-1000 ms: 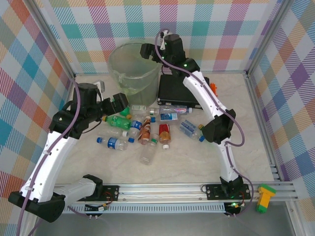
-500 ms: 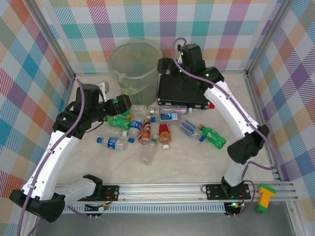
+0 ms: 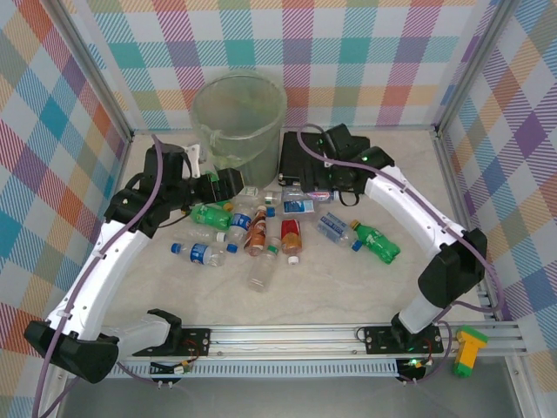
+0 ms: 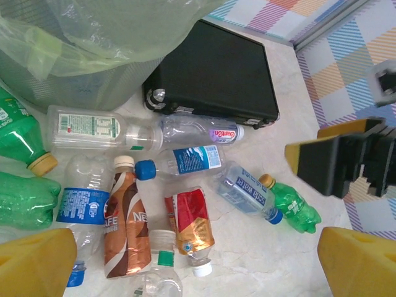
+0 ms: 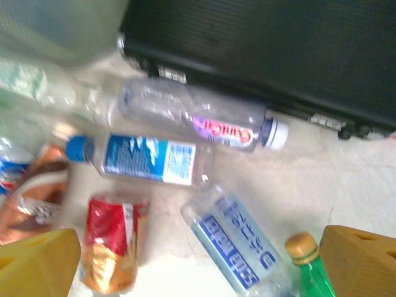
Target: Put the plastic bottles in the bin
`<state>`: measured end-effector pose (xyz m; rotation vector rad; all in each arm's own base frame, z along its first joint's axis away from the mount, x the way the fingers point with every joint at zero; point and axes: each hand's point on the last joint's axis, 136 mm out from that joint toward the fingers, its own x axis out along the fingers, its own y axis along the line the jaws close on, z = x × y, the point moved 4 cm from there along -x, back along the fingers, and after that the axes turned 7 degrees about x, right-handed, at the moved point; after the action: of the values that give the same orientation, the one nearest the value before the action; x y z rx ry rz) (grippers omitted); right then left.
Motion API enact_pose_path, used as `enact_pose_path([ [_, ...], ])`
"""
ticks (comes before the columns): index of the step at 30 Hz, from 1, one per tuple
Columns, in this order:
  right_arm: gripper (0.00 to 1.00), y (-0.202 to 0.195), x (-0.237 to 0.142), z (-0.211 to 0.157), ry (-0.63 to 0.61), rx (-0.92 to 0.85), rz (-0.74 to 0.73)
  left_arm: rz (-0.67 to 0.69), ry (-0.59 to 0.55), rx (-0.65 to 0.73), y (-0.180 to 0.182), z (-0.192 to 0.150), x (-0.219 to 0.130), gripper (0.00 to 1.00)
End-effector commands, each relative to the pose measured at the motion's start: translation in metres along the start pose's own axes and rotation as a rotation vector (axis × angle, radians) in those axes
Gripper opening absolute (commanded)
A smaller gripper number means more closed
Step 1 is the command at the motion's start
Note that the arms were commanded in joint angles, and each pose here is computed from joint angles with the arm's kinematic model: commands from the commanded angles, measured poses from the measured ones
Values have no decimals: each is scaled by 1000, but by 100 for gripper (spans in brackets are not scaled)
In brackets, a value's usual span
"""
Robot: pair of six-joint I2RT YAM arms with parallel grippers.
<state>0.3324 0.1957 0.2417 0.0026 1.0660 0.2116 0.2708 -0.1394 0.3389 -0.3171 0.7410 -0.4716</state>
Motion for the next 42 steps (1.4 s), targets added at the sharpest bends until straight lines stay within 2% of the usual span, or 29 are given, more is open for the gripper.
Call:
enact_pose_path([
  [1,99,-6,30,-34,193,-94,-17,-34,-8,34,-8,-1,-6,100],
  [8,95,-4,76,-58,364,-137,-14,-7,-7,31,-3,-9,-15,100],
  [16,92,-7,101,-61,450,-204,-38,13,-14,32,-1,-11,-22,100],
  [27,92,-16,122,-67,500,-235,-60,21,-11,29,0,-12,-21,100],
  [42,70,-6,138,-78,575,-173,2,30,-5,39,1,-12,-21,99],
])
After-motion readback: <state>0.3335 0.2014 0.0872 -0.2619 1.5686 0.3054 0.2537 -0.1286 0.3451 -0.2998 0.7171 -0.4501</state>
